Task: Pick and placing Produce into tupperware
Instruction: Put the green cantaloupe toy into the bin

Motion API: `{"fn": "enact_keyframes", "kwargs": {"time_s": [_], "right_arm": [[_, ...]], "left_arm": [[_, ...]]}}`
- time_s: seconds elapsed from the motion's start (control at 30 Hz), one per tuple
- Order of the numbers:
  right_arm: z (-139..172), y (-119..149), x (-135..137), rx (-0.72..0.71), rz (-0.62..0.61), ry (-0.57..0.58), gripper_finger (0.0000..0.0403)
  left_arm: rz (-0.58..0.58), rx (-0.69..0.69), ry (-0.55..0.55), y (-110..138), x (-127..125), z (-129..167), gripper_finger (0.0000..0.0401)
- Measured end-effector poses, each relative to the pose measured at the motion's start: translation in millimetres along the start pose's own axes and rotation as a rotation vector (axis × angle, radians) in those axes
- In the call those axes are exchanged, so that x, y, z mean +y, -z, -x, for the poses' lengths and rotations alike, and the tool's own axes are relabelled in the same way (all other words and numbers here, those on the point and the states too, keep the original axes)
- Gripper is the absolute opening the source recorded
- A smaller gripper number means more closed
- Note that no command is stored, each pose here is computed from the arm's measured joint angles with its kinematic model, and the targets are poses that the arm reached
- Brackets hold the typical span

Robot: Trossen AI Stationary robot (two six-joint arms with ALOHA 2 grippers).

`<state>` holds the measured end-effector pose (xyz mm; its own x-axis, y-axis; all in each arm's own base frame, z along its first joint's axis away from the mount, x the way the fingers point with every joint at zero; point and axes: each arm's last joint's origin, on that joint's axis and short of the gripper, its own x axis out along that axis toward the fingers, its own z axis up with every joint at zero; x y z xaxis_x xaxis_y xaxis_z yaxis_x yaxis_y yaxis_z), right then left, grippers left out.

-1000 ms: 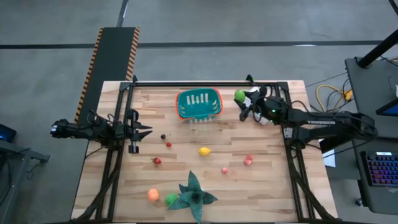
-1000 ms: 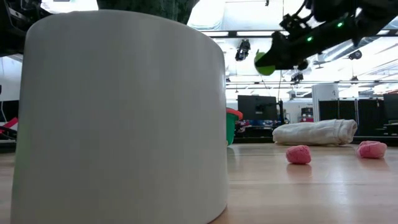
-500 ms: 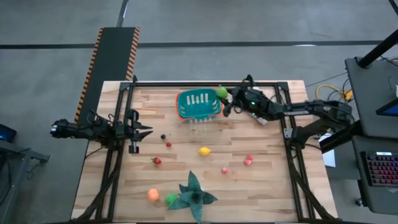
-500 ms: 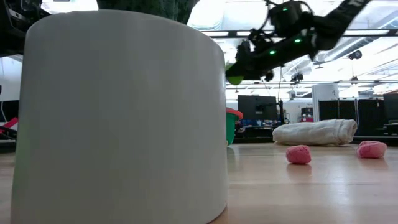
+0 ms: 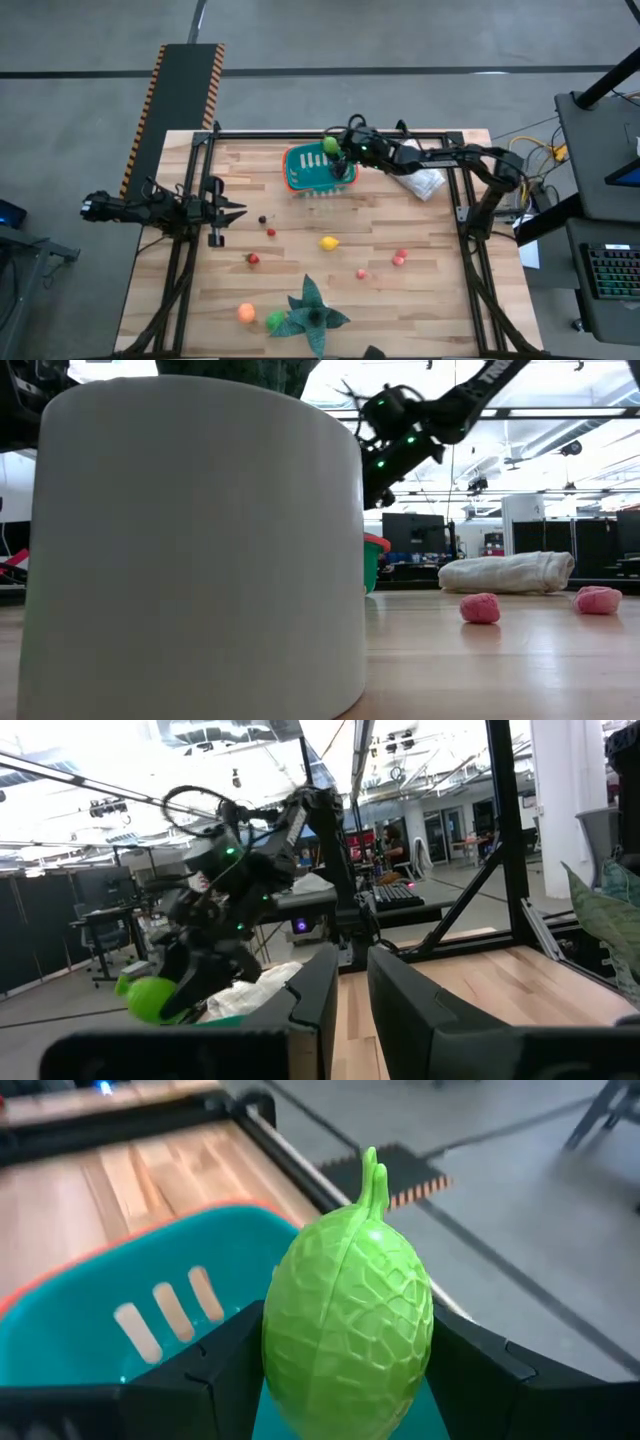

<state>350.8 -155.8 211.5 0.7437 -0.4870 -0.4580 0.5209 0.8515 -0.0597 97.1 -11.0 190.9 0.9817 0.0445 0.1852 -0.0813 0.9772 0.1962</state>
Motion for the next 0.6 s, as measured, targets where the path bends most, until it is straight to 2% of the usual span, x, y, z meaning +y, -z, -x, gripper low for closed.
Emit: {"fn": "enact_keyframes", "kwargs": {"time_s": [0.23,0.6], "right_arm": [[-21.5,-2.1,3.4,0.104,0.044,0.000,0.0226],[-21.4,3.8,3.2,0.181,0.077,0.001,0.0226]], "left_arm": [[-0.004,0.016,0.004,1.5,-0.6,-1.0,0.0046],[-0.012,0.053,0.011,5.0,-1.9,-3.3,0.0046]]}}
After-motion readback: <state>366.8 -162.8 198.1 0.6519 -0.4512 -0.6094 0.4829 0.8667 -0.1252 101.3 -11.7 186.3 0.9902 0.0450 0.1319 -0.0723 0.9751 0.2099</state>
